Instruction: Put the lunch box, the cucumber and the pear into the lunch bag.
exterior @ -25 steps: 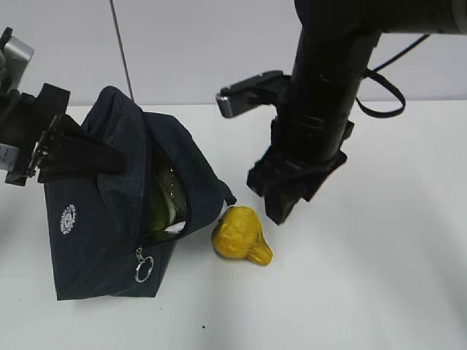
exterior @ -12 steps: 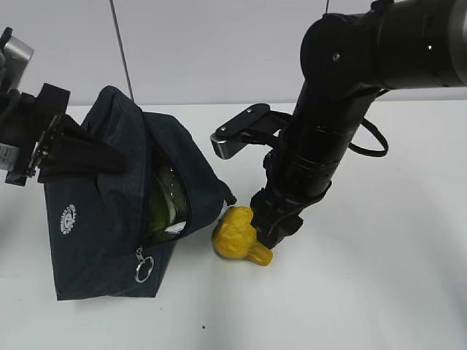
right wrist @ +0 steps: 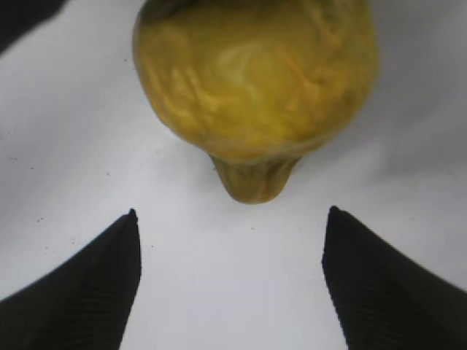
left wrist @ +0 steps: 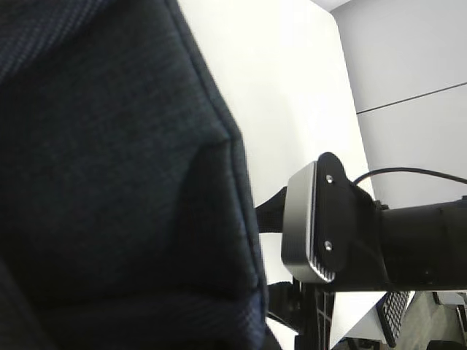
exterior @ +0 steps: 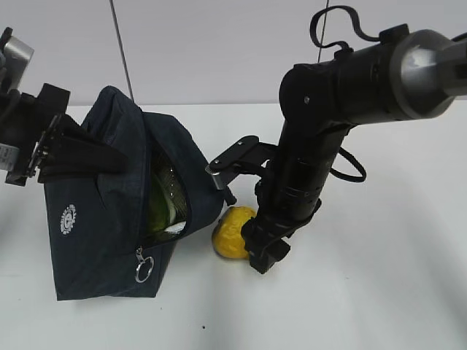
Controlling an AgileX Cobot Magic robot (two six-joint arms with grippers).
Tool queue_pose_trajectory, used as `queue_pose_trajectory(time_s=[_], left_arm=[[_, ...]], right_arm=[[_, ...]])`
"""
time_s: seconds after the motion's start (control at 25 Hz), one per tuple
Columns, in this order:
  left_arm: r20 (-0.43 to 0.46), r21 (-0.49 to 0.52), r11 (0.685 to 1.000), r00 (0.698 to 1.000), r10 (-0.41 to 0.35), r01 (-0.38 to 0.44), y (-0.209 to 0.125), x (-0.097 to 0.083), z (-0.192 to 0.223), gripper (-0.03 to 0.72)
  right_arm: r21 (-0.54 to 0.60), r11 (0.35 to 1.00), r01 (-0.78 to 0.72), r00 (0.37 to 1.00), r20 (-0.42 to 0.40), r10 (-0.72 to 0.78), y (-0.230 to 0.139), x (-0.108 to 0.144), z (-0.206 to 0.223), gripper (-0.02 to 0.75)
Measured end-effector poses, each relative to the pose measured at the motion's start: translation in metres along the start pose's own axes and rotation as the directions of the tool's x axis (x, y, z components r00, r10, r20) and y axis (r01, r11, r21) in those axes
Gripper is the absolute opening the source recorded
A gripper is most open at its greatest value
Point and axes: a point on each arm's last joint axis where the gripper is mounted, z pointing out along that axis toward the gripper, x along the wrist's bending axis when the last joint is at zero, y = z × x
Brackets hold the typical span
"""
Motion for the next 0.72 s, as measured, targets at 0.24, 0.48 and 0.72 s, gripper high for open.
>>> queue_pose_trajectory(time_s=[0.24,0.48,0.72], left_arm=[[0.001,0.001,1.0,1.0,0.0,0.0,0.0,0.0,0.0,-0.015],[0.001,0.001,1.0,1.0,0.0,0.0,0.0,0.0,0.0,-0.015],[0.002,0.002,1.0,1.0,0.0,0.0,0.0,0.0,0.0,-0.015]], right_arm=[[0.002,1.0,-0.006,1.0,0.0,0.006,0.002,-0.003,0.015,0.599],[-0.011,1.0,-0.014,1.0,0.004,0.014,0.005,-0.006,0.026,0.596],[-0.047,0.999,-0.014,1.0,0.02,0.015,0.01,-0.008,0.025,0.596]])
